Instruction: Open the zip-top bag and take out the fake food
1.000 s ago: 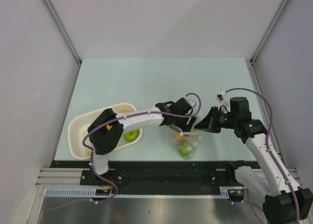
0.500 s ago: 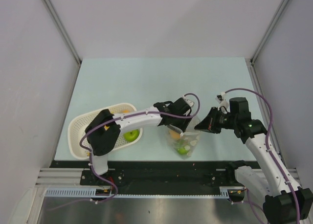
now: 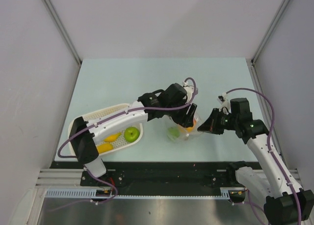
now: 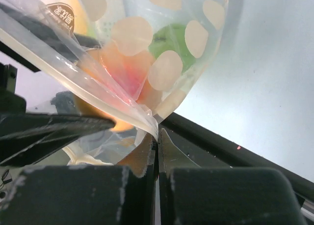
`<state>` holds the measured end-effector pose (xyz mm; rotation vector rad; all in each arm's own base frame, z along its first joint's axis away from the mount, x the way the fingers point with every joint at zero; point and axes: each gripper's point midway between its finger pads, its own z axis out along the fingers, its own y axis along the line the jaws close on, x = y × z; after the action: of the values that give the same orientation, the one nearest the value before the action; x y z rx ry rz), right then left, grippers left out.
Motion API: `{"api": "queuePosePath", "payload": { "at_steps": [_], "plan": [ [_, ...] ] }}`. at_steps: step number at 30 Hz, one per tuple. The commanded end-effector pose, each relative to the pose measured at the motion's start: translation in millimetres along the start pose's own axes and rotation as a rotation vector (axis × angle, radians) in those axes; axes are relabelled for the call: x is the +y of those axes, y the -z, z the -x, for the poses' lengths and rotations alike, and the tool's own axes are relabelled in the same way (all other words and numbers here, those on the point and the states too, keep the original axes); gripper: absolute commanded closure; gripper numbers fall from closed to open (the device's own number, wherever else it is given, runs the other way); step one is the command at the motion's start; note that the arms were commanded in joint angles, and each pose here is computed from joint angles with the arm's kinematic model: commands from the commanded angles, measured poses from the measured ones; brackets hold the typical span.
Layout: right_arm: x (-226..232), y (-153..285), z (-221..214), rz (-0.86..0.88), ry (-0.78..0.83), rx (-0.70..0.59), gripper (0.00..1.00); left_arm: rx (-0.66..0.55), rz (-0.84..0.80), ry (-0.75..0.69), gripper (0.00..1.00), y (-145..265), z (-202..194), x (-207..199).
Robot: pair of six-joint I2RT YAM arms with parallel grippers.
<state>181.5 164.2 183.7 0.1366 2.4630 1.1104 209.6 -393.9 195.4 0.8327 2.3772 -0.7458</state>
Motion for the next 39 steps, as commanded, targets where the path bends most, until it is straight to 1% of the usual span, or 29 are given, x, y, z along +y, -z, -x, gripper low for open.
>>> {"api": "queuePosePath", "payload": {
  "at_steps": [1, 5, 9, 10, 13, 14, 16, 17, 18, 20, 21, 23, 24, 27, 30, 31, 32, 33, 35, 37, 38, 39],
  "plan": [
    [6, 12, 14, -0.027, 0.07, -0.055, 1.0, -0.046, -0.126, 0.04, 1.0, 36, 13, -27],
    [-3, 21, 24, -0.117, 0.14, -0.092, 1.0, -0.037, -0.153, 0.037, 1.0, 44, 1, -29],
    [-19, 27, 27, -0.21, 0.163, -0.094, 1.0, -0.034, -0.209, 0.017, 1.0, 51, -16, -32],
    [-21, 27, 28, -0.221, 0.167, -0.092, 1.0, -0.056, -0.242, 0.01, 1.0, 61, -16, -36],
    [-27, 25, 25, -0.234, 0.17, -0.073, 1.0, -0.104, -0.285, 0.013, 1.0, 67, -15, -39],
    [-27, 24, 23, -0.226, 0.169, -0.069, 1.0, -0.129, -0.307, 0.015, 1.0, 75, -12, -42],
    [-20, 22, 20, -0.182, 0.164, -0.066, 1.0, -0.164, -0.339, 0.057, 1.0, 76, -3, -42],
    [-19, 22, 19, -0.171, 0.159, -0.066, 1.0, -0.161, -0.376, 0.073, 1.0, 78, -1, -46],
    [-15, 21, 18, -0.147, 0.161, -0.065, 1.0, -0.179, -0.398, 0.116, 1.0, 77, 10, -46],
    [-13, 19, 14, -0.125, 0.161, -0.069, 1.0, -0.171, -0.435, 0.165, 1.0, 72, 19, -48],
    [-11, 19, 13, -0.114, 0.166, -0.07, 1.0, -0.15, -0.484, 0.214, 1.0, 67, 28, -52],
    [-12, 18, 10, -0.118, 0.173, -0.072, 1.0, -0.143, -0.54, 0.257, 1.0, 67, 40, -58],
    [-14, 17, 11, -0.129, 0.171, -0.072, 1.0, -0.137, -0.596, 0.299, 1.0, 66, 50, -62],
    [-15, 14, 14, -0.144, 0.173, -0.065, 1.0, -0.169, -0.697, 0.337, 1.0, 71, 75, -67],
    [-16, 10, 17, -0.163, 0.19, -0.05, 1.0, -0.217, -0.719, 0.346, 1.0, 77, 95, -60],
    [-14, 9, 17, -0.16, 0.2, -0.044, 1.0, -0.237, -0.697, 0.347, 1.0, 72, 102, -55],
    [-10, 8, 19, -0.151, 0.213, -0.038, 1.0, -0.233, -0.662, 0.357, 1.0, 68, 102, -47],
    [-9, 9, 19, -0.148, 0.213, -0.041, 1.0, -0.259, -0.641, 0.317, 1.0, 71, 110, -46],
    [-7, 9, 21, -0.146, 0.21, -0.057, 1.0, -0.235, -0.626, 0.318, 1.0, 63, 110, -44],
    [-12, 8, 22, -0.166, 0.195, -0.063, 1.0, -0.202, -0.687, 0.331, 1.0, 67, 108, -53],
    [-13, 8, 23, -0.176, 0.192, -0.064, 1.0, -0.229, -0.742, 0.308, 1.0, 76, 113, -60],
    [-19, 8, 26, -0.207, 0.169, -0.078, 1.0, -0.206, -0.778, 0.338, 1.0, 76, 108, -64]
  ]
}}
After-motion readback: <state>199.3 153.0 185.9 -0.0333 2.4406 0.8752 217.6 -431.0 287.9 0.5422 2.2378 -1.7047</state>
